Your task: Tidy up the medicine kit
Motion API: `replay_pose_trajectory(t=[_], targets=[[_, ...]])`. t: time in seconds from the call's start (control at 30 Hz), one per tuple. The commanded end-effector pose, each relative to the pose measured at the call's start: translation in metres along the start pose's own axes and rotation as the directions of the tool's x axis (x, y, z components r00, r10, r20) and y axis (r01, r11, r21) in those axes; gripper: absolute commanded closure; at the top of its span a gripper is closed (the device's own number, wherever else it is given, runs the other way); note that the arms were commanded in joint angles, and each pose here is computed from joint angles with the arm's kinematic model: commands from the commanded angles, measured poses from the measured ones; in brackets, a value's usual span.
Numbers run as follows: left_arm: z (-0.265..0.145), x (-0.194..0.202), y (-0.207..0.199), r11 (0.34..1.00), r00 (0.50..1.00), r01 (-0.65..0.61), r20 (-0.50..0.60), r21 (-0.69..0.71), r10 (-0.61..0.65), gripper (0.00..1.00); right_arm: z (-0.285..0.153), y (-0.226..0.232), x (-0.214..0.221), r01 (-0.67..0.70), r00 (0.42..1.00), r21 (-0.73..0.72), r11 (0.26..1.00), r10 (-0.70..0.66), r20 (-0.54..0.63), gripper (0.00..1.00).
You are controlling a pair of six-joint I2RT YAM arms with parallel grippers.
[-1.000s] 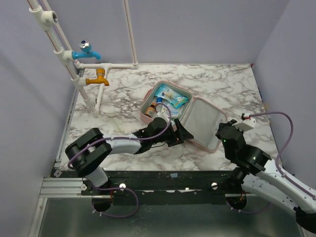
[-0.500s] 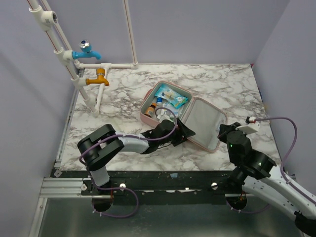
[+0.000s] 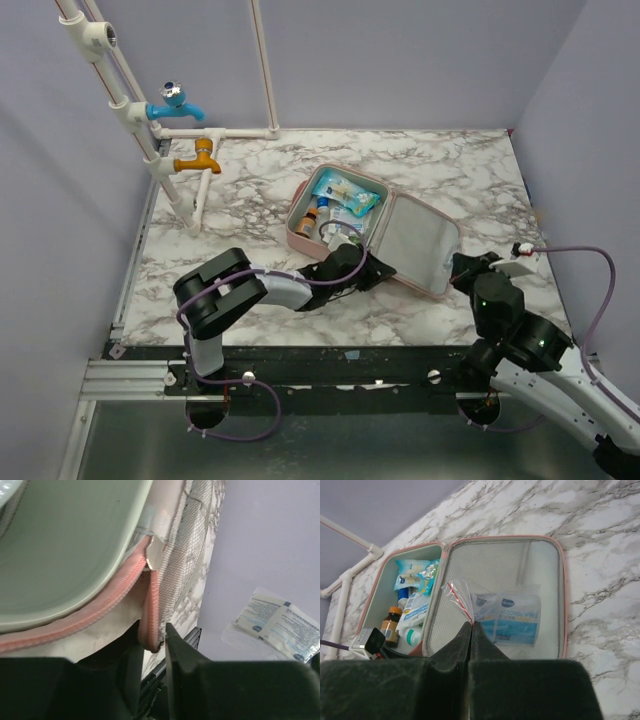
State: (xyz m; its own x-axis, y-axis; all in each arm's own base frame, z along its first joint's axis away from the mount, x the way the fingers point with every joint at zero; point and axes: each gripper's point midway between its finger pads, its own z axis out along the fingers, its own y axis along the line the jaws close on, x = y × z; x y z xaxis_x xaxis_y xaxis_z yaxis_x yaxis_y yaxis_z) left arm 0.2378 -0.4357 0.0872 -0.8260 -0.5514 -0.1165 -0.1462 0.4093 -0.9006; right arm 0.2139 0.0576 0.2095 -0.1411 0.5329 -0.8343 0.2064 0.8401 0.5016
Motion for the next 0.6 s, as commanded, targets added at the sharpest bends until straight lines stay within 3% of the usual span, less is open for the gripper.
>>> replay_pose_trajectory(t=[0.0,0.17,0.57], targets=[[-0.006,-0.011,-0.02,0.995,0.997,0.044,0.061,0.09,-0.05,0.82,-0.009,0.0,-0.014,-0.007,1.0,-0.018,1.0,0.007,0.01,0.99],[-0.024,-0.016,-0.028,0.983,0.995,0.063,0.068,0.171,-0.076,1.0,-0.017,0.007,-0.026,-0.051,0.999,-0.067,0.996,0.052,0.014,0.99],[-0.064,-0.027,-0.036,0.892,0.976,0.215,-0.046,0.397,-0.214,1.0,-0.041,0.055,-0.041,-0.204,0.979,-0.331,0.921,0.199,-0.05,0.99]])
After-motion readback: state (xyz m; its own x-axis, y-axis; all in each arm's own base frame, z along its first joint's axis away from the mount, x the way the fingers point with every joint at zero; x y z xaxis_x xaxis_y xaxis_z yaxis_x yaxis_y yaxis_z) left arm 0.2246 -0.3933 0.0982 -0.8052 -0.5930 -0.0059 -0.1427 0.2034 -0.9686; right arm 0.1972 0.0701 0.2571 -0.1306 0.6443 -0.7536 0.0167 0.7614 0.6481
